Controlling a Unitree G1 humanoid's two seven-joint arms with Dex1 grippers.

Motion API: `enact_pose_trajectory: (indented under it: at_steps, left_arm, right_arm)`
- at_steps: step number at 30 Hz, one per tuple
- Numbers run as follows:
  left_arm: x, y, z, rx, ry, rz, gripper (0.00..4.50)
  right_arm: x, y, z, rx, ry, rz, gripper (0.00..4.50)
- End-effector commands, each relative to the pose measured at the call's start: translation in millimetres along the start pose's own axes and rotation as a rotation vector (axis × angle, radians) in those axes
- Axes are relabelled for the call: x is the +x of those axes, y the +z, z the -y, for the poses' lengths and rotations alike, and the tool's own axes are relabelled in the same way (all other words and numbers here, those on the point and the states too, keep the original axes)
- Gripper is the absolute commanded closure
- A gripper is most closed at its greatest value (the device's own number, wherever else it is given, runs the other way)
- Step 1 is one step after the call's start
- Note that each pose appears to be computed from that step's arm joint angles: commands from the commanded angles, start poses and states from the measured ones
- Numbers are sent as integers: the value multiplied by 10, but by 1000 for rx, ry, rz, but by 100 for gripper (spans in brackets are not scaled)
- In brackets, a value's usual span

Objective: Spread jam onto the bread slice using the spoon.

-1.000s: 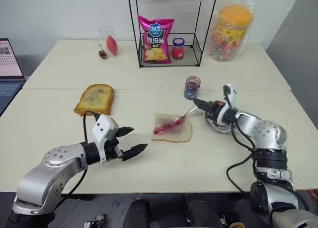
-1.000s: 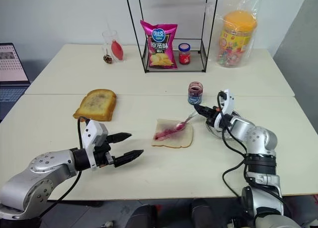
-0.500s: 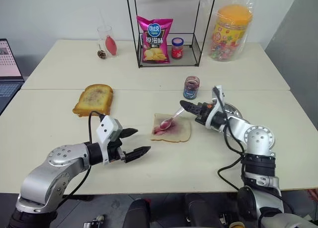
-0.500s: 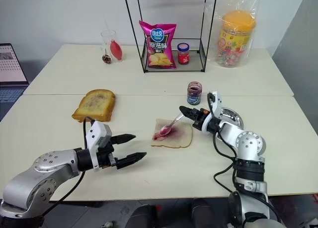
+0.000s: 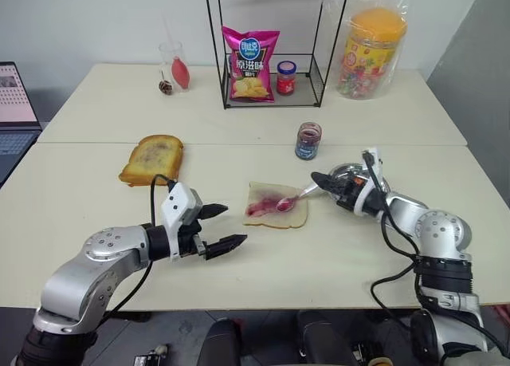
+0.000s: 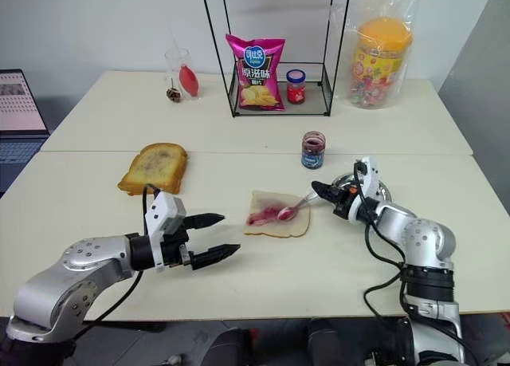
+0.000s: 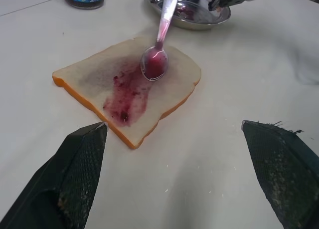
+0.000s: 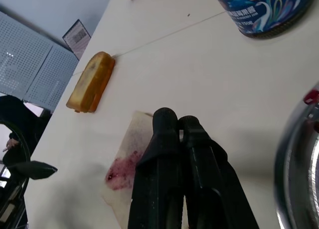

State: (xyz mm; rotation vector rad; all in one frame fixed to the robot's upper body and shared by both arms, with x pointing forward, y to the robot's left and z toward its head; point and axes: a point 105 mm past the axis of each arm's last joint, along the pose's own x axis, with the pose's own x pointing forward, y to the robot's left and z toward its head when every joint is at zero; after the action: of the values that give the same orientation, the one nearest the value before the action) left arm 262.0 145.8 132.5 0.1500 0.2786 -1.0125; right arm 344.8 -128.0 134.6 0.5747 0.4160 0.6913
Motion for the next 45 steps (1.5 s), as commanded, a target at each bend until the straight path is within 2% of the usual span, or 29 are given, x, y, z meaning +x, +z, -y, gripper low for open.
enact_pose_trajectory:
  at_steps: [1,5,8,11,14,17,22,30,33,34,45]
  left_arm:
    - [39,91,-14,53,-30,16,0]
    - [145,264,-31,131,-93,33,0]
    - [244,466,-47,197,-139,64,0]
    - [402,647,7,274,-226,73,0]
    - [641,760,99,364,-337,51,0]
    - [806,788,117,405,-383,31,0]
    - [1122,829,17,455,-388,7,0]
    - [1307,875,-58,488,-375,15,0]
    - [1328,895,-52,492,-376,23,0]
    - [1328,899,-50,492,-376,25,0]
    - [1251,854,-88,483,-351,25,0]
  right_arm:
    - [-146,199,-129,-6,53,58,444]
    - [-351,571,-403,27,161,226,444]
    - [-537,721,-373,-3,92,316,444]
    - [-787,793,-200,-45,-38,373,444]
    - [-1091,814,118,-58,-204,429,444]
    - [-1203,812,294,-35,-274,468,444]
    - [-1284,692,531,4,-320,486,444]
    - [-1210,553,844,24,-341,423,444]
    - [-1192,536,922,24,-343,410,394]
    - [-1186,542,940,22,-343,408,362]
    - [-1210,659,1100,-28,-389,402,138]
